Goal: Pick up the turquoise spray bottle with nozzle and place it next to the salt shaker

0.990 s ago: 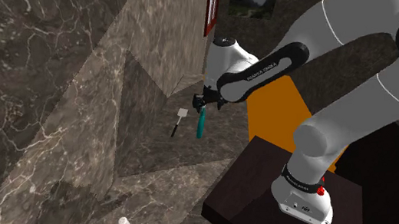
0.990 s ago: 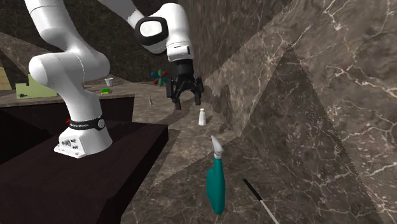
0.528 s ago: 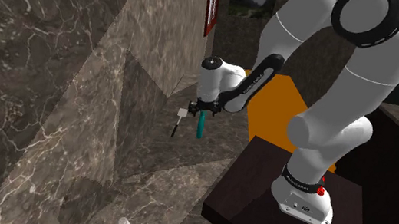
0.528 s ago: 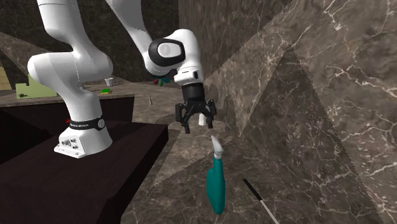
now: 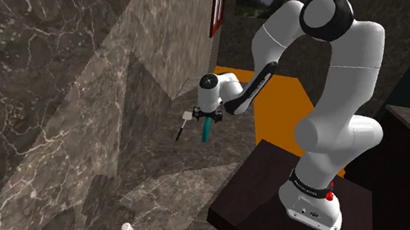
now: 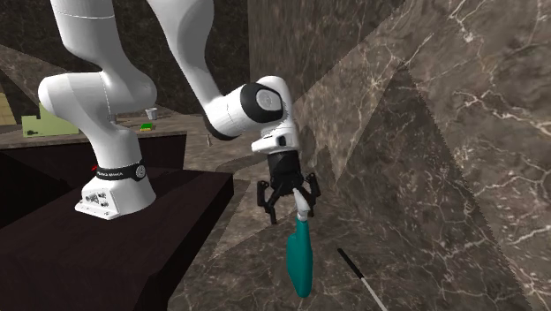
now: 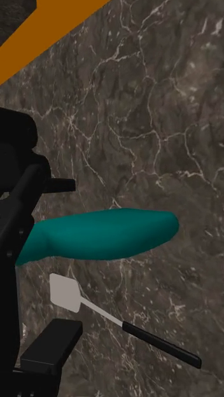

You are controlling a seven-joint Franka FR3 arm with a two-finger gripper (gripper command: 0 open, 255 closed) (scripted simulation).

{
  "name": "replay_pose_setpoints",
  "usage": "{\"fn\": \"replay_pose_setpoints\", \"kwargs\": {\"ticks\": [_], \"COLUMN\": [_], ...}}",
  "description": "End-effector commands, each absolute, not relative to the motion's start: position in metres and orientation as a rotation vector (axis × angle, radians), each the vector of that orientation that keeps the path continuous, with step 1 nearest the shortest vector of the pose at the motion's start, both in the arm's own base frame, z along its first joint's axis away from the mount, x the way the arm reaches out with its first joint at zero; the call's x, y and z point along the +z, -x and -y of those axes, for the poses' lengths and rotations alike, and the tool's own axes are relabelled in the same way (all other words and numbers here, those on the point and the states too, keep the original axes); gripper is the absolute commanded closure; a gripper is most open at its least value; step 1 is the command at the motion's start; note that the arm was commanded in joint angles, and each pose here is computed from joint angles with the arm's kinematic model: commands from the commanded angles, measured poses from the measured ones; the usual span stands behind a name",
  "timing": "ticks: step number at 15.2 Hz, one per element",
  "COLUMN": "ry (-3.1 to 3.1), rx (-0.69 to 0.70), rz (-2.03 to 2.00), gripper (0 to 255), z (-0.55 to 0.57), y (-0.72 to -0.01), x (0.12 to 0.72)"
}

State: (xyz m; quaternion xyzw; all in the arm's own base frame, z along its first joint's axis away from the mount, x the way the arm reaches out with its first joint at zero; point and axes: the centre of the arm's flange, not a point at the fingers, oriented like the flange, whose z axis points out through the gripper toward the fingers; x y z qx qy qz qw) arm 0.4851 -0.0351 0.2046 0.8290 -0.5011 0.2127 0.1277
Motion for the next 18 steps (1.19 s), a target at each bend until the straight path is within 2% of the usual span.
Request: {"fn": "replay_pose_setpoints", "kwargs": {"ticks": [1,7,15,16,18], "ry": [-2.387,-2.387,-2.387,-2.387,-2.387], "rx": [0.636,0.636,0.636,0.636,0.636], "rz": [1.481,1.481,1.481,1.481,1.481], "gripper": [0,0,0,255,255], "z": [0.040,0.055,0.055,0.055,0.055], "y": [-0.490,-0.498,-0.498,-0.498,-0.498], "x": [0.191,0.161,0.161,0.161,0.161]}}
